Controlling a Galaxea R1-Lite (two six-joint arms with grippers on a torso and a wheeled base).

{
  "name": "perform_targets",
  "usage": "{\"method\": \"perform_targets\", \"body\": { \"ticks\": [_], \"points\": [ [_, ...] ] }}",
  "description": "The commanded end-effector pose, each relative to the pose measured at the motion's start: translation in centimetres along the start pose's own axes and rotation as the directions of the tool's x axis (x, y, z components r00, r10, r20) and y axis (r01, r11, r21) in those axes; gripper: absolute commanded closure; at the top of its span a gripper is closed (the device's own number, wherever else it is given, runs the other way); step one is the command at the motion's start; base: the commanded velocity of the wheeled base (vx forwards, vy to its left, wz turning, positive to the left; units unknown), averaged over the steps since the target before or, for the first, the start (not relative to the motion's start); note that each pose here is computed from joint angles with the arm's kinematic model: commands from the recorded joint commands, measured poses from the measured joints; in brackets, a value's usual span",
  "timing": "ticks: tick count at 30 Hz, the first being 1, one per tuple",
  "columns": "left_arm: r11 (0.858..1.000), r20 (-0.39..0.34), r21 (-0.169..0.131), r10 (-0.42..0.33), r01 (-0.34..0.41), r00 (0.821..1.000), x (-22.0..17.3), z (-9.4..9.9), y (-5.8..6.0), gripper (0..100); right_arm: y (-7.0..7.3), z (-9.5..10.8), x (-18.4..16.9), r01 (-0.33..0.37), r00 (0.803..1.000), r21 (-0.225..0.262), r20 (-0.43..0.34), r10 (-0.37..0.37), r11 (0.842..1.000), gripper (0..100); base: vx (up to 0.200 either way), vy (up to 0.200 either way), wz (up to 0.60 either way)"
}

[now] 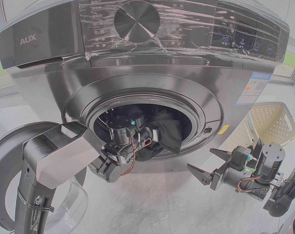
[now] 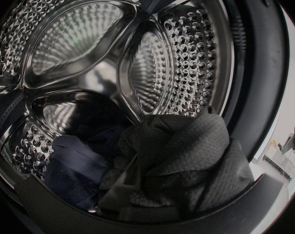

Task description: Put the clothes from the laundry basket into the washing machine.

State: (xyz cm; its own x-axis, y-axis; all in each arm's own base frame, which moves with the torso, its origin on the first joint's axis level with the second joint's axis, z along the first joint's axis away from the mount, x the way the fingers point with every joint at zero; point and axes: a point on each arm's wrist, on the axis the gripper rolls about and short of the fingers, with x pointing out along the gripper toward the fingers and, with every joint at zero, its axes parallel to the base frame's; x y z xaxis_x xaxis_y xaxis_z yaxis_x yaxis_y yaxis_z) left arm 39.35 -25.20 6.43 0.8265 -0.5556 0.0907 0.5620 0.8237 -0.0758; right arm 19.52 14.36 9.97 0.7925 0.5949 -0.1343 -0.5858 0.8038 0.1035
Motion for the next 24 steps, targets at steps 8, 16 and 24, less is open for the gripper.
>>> {"method": "perform_targets", "body": {
  "ticks": [8, 16, 24],
  "points": [
    [0.993, -0.014, 0.016, 0.114, -0.114, 0.993, 4.4, 0.0, 2.7, 100, 0.0, -0.6, -0.2, 0.000, 0.999, -0.001, -0.033, 0.000, 1.000, 0, 0.000, 0.000, 0.00],
    [0.984, 0.036, 0.000, 0.180, -0.180, 0.983, 6.4, 0.0, 4.3, 100, 0.4, -0.9, -0.2, -0.012, 0.999, -0.003, -0.048, 0.012, 1.000, 0, 0.000, 0.000, 0.00],
    [0.978, 0.099, -0.052, 0.206, -0.202, 0.974, 7.0, 1.4, 4.4, 100, 0.5, -1.0, -0.2, -0.019, 0.998, -0.002, -0.052, 0.019, 1.000, 0, 0.000, 0.000, 0.00]
  ]
}}
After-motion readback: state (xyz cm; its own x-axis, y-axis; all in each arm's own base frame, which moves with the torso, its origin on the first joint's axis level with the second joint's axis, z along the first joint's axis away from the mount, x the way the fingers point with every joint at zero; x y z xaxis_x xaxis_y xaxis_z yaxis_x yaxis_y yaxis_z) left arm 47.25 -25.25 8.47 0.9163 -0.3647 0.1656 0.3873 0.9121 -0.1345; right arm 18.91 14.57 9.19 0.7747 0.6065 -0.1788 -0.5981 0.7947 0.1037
